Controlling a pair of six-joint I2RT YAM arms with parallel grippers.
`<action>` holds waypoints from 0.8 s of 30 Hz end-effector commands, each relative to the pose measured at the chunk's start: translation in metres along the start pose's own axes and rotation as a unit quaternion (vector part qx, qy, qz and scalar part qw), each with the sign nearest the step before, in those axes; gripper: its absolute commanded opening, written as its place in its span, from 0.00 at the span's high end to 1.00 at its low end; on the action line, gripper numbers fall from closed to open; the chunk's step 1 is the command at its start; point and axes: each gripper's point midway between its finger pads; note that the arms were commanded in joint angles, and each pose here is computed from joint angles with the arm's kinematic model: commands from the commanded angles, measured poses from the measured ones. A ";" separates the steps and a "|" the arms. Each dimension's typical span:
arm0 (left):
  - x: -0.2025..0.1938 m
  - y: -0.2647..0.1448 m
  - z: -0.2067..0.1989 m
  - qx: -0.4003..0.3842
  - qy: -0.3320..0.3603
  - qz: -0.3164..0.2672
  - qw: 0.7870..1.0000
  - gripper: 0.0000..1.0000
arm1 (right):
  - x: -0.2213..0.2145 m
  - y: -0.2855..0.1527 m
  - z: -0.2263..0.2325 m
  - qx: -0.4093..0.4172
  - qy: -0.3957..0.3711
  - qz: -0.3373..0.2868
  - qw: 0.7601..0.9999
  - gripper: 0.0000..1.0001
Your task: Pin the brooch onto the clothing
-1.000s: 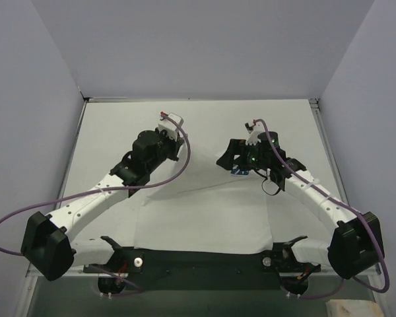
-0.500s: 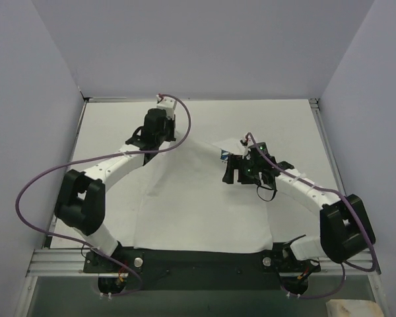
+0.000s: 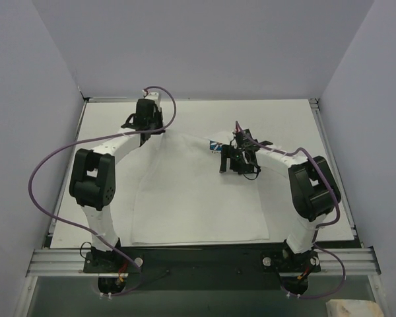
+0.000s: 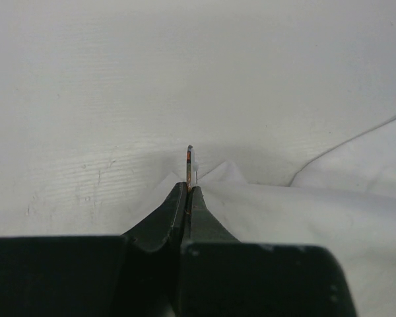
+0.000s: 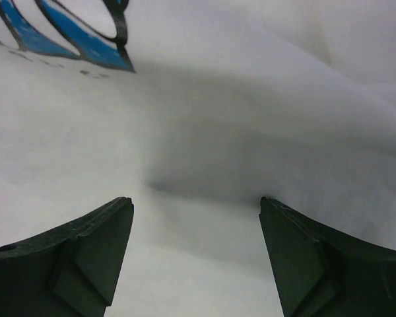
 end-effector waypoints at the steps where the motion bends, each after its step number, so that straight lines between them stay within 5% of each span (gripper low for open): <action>1: 0.026 0.021 0.007 -0.009 -0.031 -0.016 0.999 1.00 | 0.010 0.010 -0.013 -0.041 0.010 0.014 0.999 0.20; 3: 0.047 0.024 0.006 -0.010 -0.037 -0.029 0.999 1.00 | 0.019 0.016 -0.011 -0.042 0.003 0.010 0.999 0.21; 6: 0.063 0.031 0.004 -0.013 -0.035 -0.021 0.999 0.87 | 0.028 0.014 -0.007 -0.036 0.000 0.006 0.999 0.20; 7: 0.061 0.033 0.004 -0.012 -0.034 -0.007 0.999 0.70 | 0.033 0.010 -0.004 -0.032 -0.001 -0.001 1.000 0.20; 15: 0.090 -0.022 -0.004 -0.031 -0.076 -0.034 0.996 0.29 | 0.050 -0.052 0.005 -0.012 -0.007 -0.079 0.997 0.18; 16: 0.084 -0.039 -0.003 -0.032 -0.086 -0.033 0.995 0.10 | 0.049 -0.057 0.006 -0.011 -0.008 -0.086 0.996 0.17; 24: 0.039 -0.133 0.001 -0.070 -0.132 -0.053 0.987 0.05 | 0.016 -0.101 -0.005 0.005 0.003 -0.131 0.991 0.15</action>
Point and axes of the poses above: each gripper's point midway between its finger pads, its own y axis out along the fingers, its own z axis along the line the jaws close on, x = y × z, and after that the axes turned 3 degrees about y, right-handed
